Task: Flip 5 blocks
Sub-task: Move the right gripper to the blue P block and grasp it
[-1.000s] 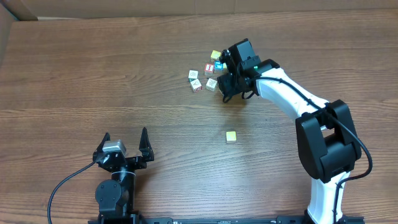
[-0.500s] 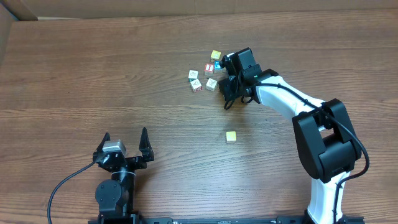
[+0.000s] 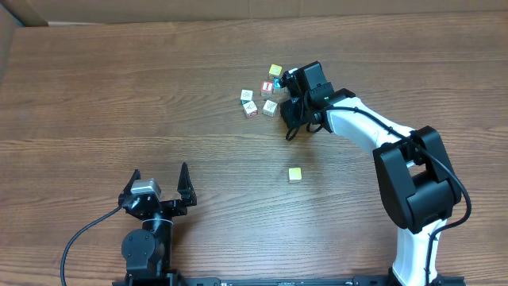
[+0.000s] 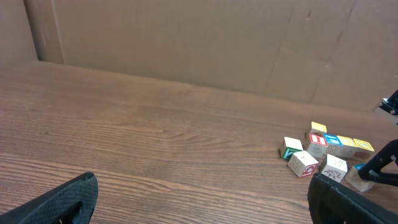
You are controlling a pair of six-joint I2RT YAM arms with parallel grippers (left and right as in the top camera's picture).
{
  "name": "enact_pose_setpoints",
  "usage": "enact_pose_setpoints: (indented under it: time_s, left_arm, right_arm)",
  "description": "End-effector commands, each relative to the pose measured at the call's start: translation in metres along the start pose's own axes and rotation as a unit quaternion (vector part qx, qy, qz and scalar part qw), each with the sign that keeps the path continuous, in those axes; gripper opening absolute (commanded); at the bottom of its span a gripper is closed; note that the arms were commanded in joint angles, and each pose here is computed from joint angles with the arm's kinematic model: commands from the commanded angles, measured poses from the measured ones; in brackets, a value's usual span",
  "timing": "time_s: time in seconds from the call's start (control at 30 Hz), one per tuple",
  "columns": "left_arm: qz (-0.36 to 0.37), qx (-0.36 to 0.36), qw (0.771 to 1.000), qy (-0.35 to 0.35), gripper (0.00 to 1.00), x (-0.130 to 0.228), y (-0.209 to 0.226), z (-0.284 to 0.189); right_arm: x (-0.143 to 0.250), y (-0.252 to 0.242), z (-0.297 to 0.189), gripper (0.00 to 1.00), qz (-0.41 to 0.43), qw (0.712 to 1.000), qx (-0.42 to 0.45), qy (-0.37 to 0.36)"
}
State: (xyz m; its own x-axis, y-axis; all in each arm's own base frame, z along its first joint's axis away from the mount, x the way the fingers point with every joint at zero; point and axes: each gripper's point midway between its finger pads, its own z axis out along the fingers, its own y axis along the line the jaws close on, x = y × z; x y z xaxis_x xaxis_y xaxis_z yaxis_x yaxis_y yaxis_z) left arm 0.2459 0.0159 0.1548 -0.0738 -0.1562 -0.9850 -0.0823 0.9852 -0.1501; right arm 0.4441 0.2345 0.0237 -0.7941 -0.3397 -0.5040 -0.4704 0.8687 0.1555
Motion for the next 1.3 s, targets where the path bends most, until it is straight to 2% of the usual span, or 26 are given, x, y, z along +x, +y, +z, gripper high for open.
enact_pose_setpoints:
  time_s: [0.0, 0.13, 0.3, 0.77, 0.87, 0.97, 1.03, 1.2, 1.27]
  left_arm:
    - [0.009, 0.009, 1.000, -0.003, 1.00, -0.0006, -0.0035, -0.0004]
    - [0.009, 0.009, 1.000, -0.003, 1.00, -0.0006, -0.0035, -0.0004]
    - [0.009, 0.009, 1.000, -0.003, 1.00, -0.0006, -0.0036, -0.0004]
    - [0.009, 0.009, 1.000, -0.003, 1.00, -0.0006, -0.0035, -0.0004]
    - [0.009, 0.009, 1.000, -0.003, 1.00, -0.0006, -0.0035, -0.0004]
    - [0.009, 0.009, 1.000, -0.003, 1.00, -0.0006, -0.0035, -0.0004]
    - [0.009, 0.009, 1.000, -0.003, 1.00, -0.0006, -0.0036, -0.0004]
    - [0.009, 0.009, 1.000, -0.003, 1.00, -0.0006, -0.0035, -0.0004]
    - [0.009, 0.009, 1.000, -0.003, 1.00, -0.0006, -0.0035, -0.0004]
  right_arm:
    - [0.0038, 0.0066, 0.0020, 0.34, 0.011, 1.000, -0.015, 0.005]
    - [0.0047, 0.0066, 0.0019, 0.33, 0.024, 1.000, -0.015, 0.007]
    - [0.0047, 0.0065, 0.0019, 0.43, 0.024, 1.000, -0.015, 0.007]
    - [0.0071, 0.0009, 0.0038, 0.45, 0.024, 1.000, 0.000, 0.006]
    - [0.0073, 0.0009, 0.0040, 0.43, 0.024, 1.000, 0.000, 0.006]
    - [0.0063, 0.0011, 0.0036, 0.36, 0.026, 1.000, 0.000, 0.005]
    - [0.0081, 0.0011, 0.0036, 0.34, 0.034, 0.999, 0.000, 0.009]
    - [0.0109, 0.0013, 0.0035, 0.38, 0.035, 0.999, 0.000, 0.014]
    - [0.0126, 0.0029, 0.0035, 0.44, 0.037, 0.999, -0.004, 0.018]
